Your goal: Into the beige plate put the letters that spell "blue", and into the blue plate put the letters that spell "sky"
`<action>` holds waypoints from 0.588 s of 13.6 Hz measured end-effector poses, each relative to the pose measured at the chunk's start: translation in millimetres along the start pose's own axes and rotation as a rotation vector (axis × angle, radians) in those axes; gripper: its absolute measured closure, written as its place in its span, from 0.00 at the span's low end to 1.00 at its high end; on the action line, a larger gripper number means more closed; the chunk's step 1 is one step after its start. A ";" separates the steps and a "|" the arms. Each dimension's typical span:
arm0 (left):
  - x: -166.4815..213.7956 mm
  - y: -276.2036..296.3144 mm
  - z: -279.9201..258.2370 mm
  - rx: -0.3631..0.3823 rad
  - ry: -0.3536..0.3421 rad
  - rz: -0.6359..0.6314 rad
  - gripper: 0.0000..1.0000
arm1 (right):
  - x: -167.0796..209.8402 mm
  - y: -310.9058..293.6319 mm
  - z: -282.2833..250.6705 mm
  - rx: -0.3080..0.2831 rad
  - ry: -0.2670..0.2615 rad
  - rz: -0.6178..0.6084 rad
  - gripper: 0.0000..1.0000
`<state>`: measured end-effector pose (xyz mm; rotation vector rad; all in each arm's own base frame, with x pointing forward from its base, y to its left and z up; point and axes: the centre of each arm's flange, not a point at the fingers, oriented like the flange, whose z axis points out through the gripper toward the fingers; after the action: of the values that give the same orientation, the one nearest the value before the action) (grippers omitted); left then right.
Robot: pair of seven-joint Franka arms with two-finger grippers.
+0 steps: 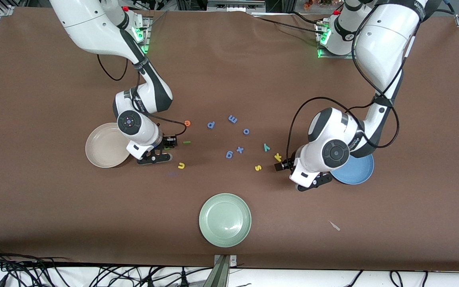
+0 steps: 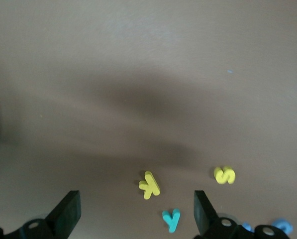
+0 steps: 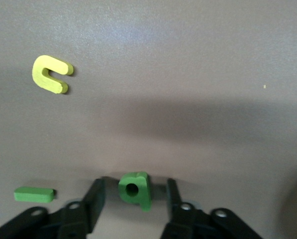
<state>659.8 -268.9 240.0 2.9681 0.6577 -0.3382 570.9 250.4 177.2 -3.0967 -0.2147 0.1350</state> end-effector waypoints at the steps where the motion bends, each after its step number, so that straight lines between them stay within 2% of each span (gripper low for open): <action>1: 1.1 0.0 7.8 0.000 -0.003 -0.056 0.00 | 0.1 0.1 0.5 0.000 0.001 0.000 0.52; 2: 0.6 0.5 17.6 -0.002 -0.003 -0.111 0.00 | 0.2 0.1 0.4 0.000 0.002 0.000 0.52; 4: -8.2 5.8 40.4 -0.012 0.006 -0.206 0.00 | 0.8 1.0 -1.1 0.000 0.005 0.002 0.71; 8: -24.7 12.8 61.8 -0.007 0.005 -0.293 0.00 | 3.8 1.4 -6.5 0.002 0.012 0.003 0.73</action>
<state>631.3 -298.4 186.0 2.8645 1.0953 -0.3470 575.5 249.4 183.2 -3.0953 -0.2089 0.1164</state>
